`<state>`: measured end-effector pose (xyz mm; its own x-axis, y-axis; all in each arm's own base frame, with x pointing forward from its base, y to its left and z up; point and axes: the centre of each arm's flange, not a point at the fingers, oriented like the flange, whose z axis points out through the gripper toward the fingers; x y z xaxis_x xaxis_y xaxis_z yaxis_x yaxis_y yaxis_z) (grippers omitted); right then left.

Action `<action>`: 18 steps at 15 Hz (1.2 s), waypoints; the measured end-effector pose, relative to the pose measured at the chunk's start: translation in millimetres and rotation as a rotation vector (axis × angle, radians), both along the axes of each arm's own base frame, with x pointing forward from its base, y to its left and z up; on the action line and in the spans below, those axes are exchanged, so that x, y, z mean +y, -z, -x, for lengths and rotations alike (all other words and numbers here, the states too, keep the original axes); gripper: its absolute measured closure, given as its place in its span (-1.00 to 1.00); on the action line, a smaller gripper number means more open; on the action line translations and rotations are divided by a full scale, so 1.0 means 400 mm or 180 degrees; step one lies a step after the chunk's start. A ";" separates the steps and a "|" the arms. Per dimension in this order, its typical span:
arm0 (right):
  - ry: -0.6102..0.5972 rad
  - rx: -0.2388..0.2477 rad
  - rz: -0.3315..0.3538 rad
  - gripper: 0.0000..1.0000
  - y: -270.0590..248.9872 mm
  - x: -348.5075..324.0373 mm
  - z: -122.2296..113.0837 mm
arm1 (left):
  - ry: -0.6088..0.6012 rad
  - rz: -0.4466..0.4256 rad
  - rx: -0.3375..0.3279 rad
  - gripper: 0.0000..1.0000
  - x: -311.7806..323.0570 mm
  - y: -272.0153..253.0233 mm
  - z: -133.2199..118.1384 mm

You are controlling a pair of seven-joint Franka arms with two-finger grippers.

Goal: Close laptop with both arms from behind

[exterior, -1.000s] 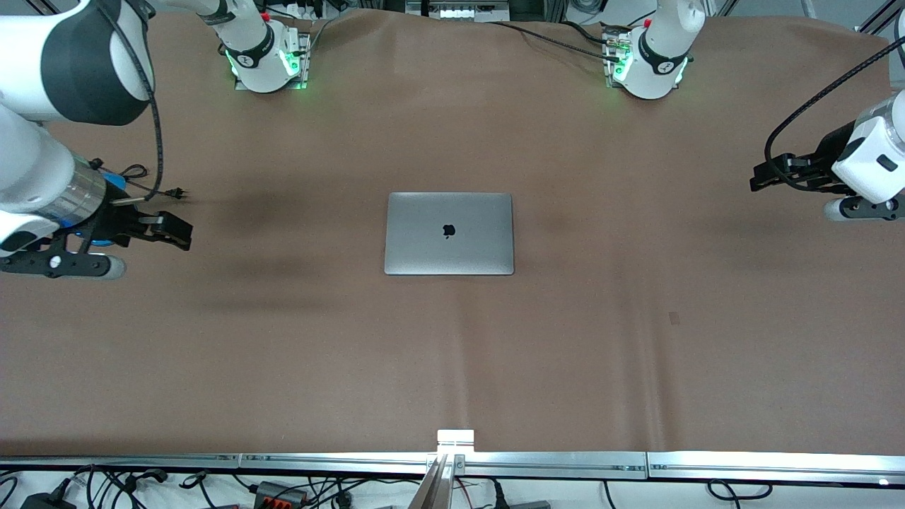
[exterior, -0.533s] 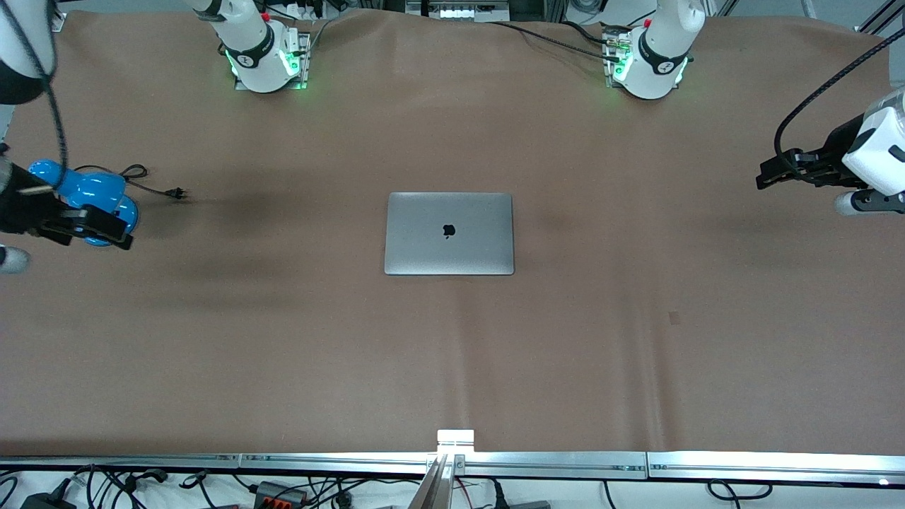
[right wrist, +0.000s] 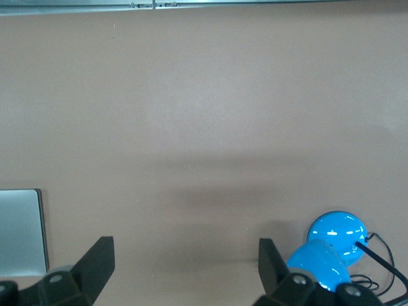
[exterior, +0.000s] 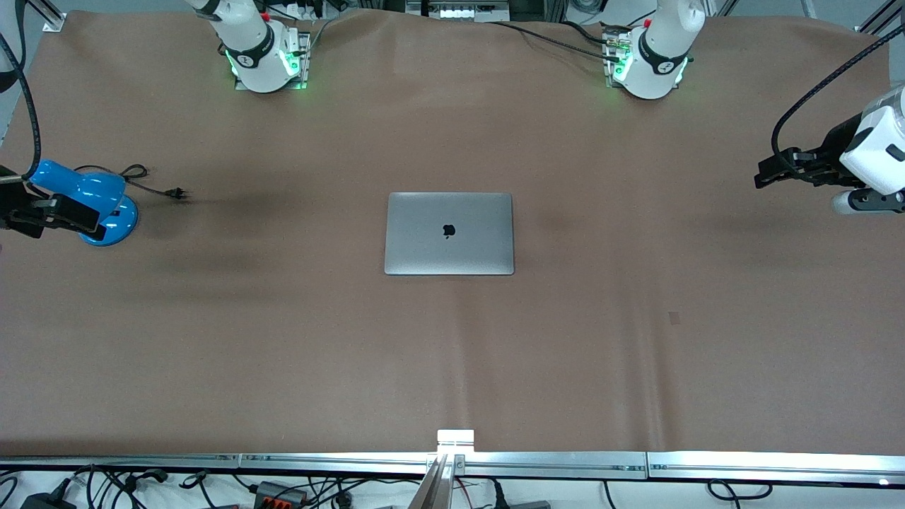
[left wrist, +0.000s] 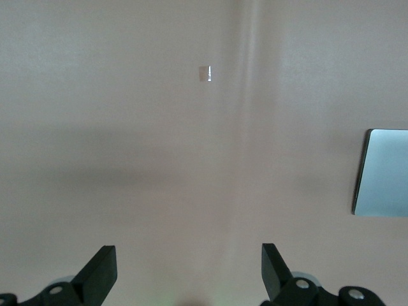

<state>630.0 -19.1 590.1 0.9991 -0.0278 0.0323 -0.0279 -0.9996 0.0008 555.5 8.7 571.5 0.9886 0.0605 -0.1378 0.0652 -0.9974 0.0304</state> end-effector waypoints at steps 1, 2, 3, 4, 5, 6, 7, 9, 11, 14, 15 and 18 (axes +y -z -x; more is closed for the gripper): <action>-0.0002 0.0014 -0.0003 -1.00 0.006 -0.002 0.013 | 0.0000 0.0000 0.0009 -1.00 0.000 0.000 0.001; -0.0009 -0.0005 -0.0003 -1.00 0.013 -0.004 0.029 | 0.0001 0.0000 0.0014 -1.00 0.000 0.000 0.001; -0.0018 -0.0036 0.0003 -1.00 0.020 -0.007 0.047 | 0.0001 0.0000 0.0018 -1.00 0.000 0.000 0.002; -0.0026 -0.0049 0.0024 -1.00 0.026 -0.010 0.070 | 0.0001 0.0001 0.0021 -1.00 0.000 0.001 0.002; -0.0031 -0.0029 0.0034 -1.00 0.031 -0.013 0.097 | 0.0001 0.0001 0.0023 -1.00 0.000 0.000 0.002; -0.0034 -0.0004 0.0031 -1.00 0.033 -0.014 0.123 | 0.0001 0.0001 0.0026 -1.00 0.000 0.001 0.002; -0.0035 0.0019 0.0023 -1.00 0.032 -0.015 0.148 | 0.0001 0.0001 0.0031 -1.00 0.000 0.001 0.003; -0.0036 0.0071 0.0009 -1.00 0.024 -0.015 0.184 | 0.0001 0.0001 0.0040 -1.00 0.000 0.001 0.004; -0.0039 0.0076 0.0005 -1.00 0.017 -0.014 0.197 | 0.0001 0.0001 0.0043 -1.00 0.000 0.001 0.004; -0.0042 0.0087 0.0004 -1.00 0.018 -0.013 0.199 | 0.0001 0.0001 0.0044 -1.00 0.000 0.001 0.004; -0.0042 0.0102 0.0003 -1.00 0.018 -0.013 0.201 | 0.0001 0.0001 0.0044 -1.00 0.000 0.001 0.004; -0.0053 0.0138 0.0001 -1.00 0.016 -0.009 0.207 | 0.0001 0.0001 0.0044 -1.00 0.000 0.001 0.004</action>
